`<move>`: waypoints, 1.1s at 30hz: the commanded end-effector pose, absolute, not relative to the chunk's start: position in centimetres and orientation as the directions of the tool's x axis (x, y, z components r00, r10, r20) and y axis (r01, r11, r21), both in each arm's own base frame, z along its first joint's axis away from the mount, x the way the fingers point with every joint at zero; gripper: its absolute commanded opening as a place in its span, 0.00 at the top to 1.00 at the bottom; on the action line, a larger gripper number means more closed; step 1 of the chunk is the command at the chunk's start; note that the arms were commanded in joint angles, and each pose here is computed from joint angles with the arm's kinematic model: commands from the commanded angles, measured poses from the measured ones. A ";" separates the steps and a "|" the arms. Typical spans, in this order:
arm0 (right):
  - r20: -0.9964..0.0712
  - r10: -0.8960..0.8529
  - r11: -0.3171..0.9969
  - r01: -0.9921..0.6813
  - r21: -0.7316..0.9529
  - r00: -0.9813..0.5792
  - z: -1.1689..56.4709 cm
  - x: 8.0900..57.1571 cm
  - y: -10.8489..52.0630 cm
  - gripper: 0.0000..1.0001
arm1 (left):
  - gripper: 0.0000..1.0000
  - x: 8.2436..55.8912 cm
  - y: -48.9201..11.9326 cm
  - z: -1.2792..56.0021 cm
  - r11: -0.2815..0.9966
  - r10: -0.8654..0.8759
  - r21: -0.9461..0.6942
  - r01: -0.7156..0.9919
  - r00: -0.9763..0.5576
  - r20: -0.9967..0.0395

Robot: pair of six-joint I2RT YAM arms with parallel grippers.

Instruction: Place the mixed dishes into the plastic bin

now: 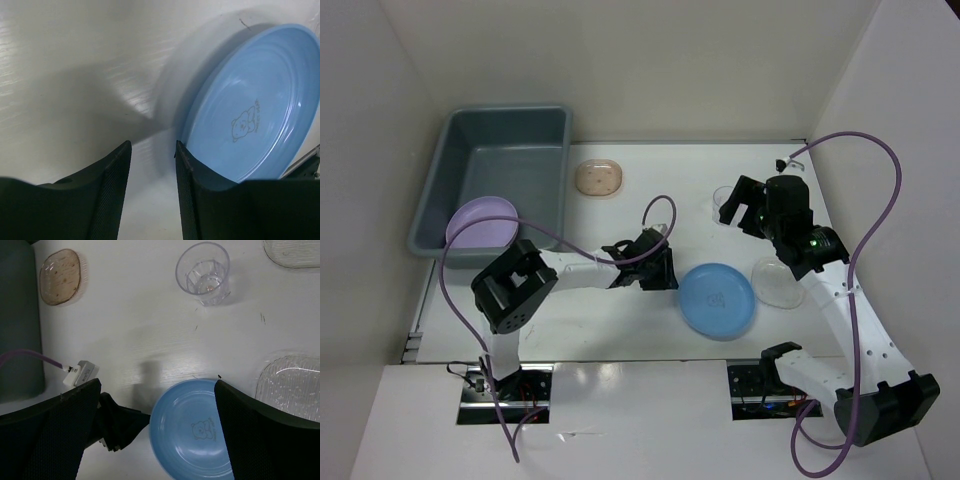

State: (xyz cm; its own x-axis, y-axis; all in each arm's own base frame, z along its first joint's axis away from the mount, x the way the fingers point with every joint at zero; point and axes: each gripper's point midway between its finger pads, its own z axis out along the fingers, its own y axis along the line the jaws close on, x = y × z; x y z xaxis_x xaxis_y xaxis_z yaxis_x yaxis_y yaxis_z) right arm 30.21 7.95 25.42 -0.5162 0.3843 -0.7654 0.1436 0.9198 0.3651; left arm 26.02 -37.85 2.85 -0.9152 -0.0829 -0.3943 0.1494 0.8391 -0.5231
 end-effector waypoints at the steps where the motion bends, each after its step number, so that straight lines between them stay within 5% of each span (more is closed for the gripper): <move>1: -0.790 0.376 0.925 0.147 0.350 -0.484 26.7 30.3 7.2 0.01 | 0.52 26.6 -39.5 3.6 0.816 -0.107 -0.559 0.145 -0.913 -0.393; 9: -0.781 0.373 0.925 0.137 0.354 -0.502 26.1 29.9 7.5 0.01 | 0.52 29.5 -34.6 6.8 0.917 -0.140 -0.385 0.108 -0.814 -0.564; 18: -0.775 0.371 0.925 0.133 0.355 -0.511 25.5 29.9 7.6 0.01 | 0.52 27.7 -37.8 8.3 0.825 -0.140 -0.540 0.167 -0.865 -0.482; 33: -0.783 0.363 0.930 0.142 0.339 -0.505 25.5 30.0 7.3 0.01 | 0.52 26.4 -39.6 5.5 0.793 -0.075 -0.579 0.188 -0.913 -0.400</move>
